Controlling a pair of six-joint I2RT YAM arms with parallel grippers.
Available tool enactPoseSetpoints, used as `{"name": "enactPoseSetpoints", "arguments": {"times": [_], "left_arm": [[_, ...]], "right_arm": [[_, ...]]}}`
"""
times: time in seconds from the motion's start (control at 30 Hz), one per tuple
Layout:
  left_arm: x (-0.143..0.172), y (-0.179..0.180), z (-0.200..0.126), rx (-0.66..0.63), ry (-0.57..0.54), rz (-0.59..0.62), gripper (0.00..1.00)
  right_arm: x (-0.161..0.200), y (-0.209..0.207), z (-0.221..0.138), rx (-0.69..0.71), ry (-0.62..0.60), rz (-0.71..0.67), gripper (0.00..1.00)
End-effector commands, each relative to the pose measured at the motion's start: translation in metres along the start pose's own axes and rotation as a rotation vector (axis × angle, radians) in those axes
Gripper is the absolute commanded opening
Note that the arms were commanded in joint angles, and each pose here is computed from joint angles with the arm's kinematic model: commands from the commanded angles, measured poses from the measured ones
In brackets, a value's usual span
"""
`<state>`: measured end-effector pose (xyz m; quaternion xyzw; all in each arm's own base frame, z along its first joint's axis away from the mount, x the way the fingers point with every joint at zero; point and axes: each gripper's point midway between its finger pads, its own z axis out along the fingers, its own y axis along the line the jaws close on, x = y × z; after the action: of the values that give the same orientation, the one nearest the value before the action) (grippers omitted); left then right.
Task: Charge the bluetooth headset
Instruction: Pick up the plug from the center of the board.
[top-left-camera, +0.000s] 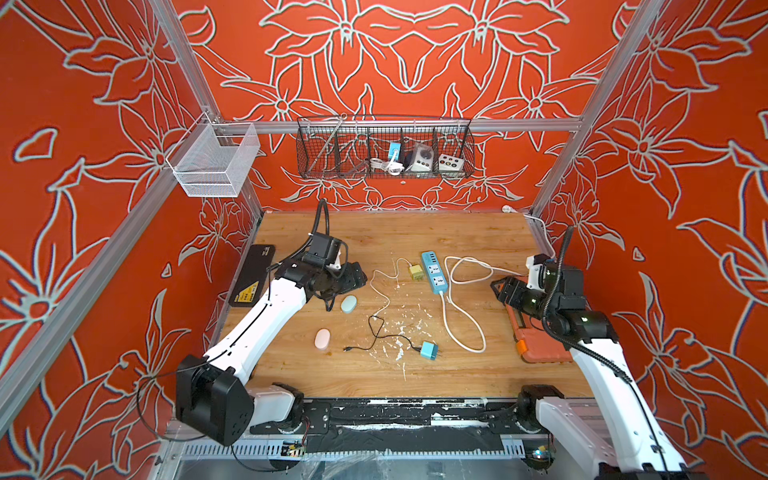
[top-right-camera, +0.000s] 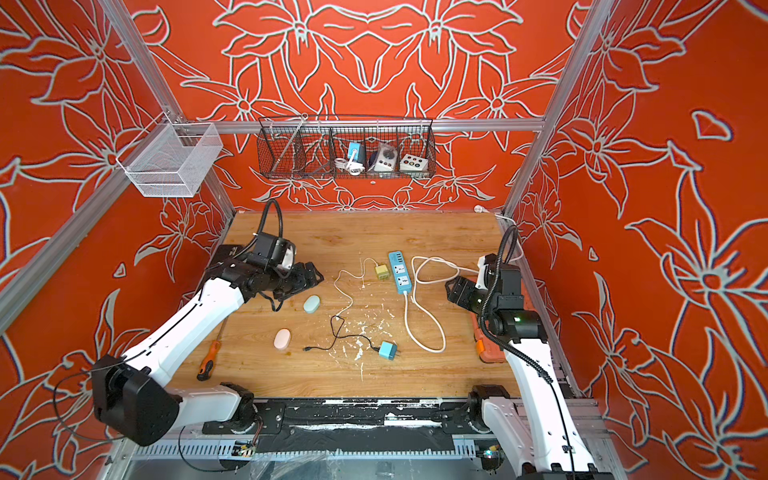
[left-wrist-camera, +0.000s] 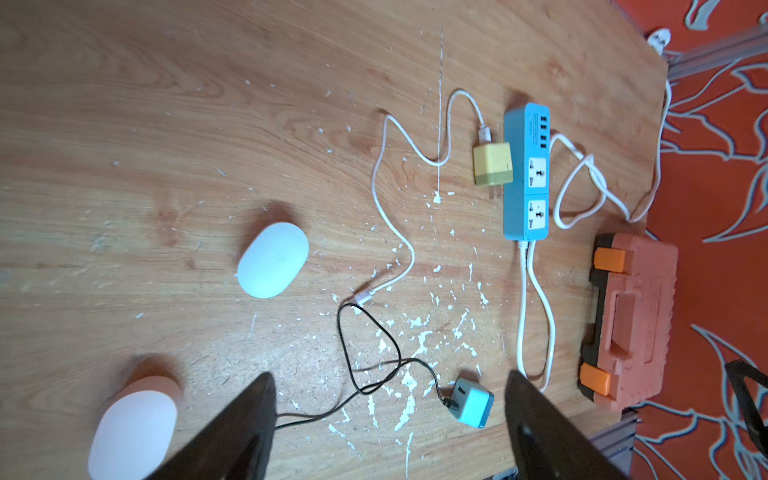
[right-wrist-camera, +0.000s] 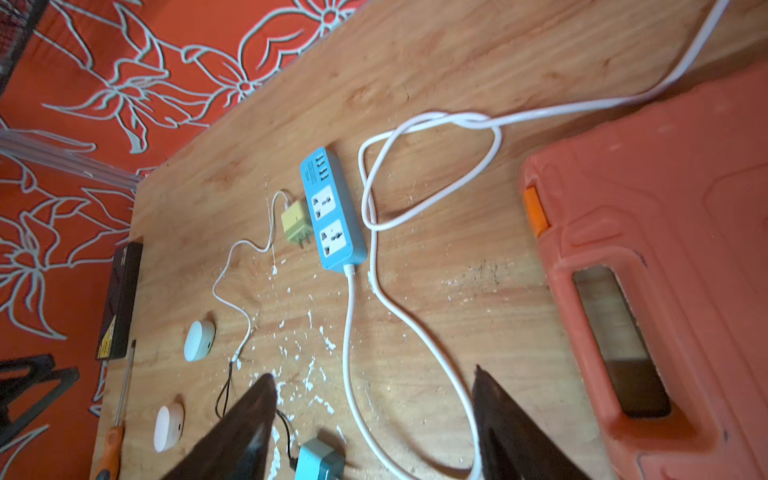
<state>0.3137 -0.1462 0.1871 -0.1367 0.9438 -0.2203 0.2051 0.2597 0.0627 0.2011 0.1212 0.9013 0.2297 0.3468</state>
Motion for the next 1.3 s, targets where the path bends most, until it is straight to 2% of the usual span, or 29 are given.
{"name": "enactPoseSetpoints", "arguments": {"times": [0.0, 0.2, 0.37, 0.47, 0.63, 0.8, 1.0, 1.27], "left_arm": [[0.007, -0.008, 0.014, -0.073, 0.041, 0.008, 0.82], [0.0, -0.032, 0.051, -0.135, 0.09, 0.024, 0.84], [-0.008, -0.054, 0.082, -0.16, 0.122, 0.029, 0.84], [-0.01, -0.067, 0.101, -0.168, 0.149, 0.026, 0.81], [-0.015, -0.081, 0.131, -0.226, 0.158, 0.039, 0.79], [-0.016, -0.088, 0.161, -0.265, 0.188, 0.003, 0.79], [-0.026, -0.093, 0.178, -0.32, 0.182, 0.011, 0.78], [-0.025, -0.101, 0.207, -0.297, 0.217, 0.011, 0.79]], "right_arm": [[0.027, 0.0, -0.005, 0.006, 0.104, -0.038, 0.75], [0.04, 0.013, -0.009, -0.003, 0.157, -0.121, 0.77], [0.044, 0.041, -0.013, -0.088, 0.16, -0.199, 0.77], [0.046, 0.052, -0.017, -0.114, 0.155, -0.236, 0.77], [0.05, 0.055, -0.019, -0.122, 0.156, -0.245, 0.77], [0.053, 0.055, -0.021, -0.128, 0.15, -0.243, 0.76], [0.062, 0.046, -0.016, -0.105, 0.167, -0.246, 0.76], [0.069, 0.042, -0.016, -0.105, 0.17, -0.232, 0.76]]}}
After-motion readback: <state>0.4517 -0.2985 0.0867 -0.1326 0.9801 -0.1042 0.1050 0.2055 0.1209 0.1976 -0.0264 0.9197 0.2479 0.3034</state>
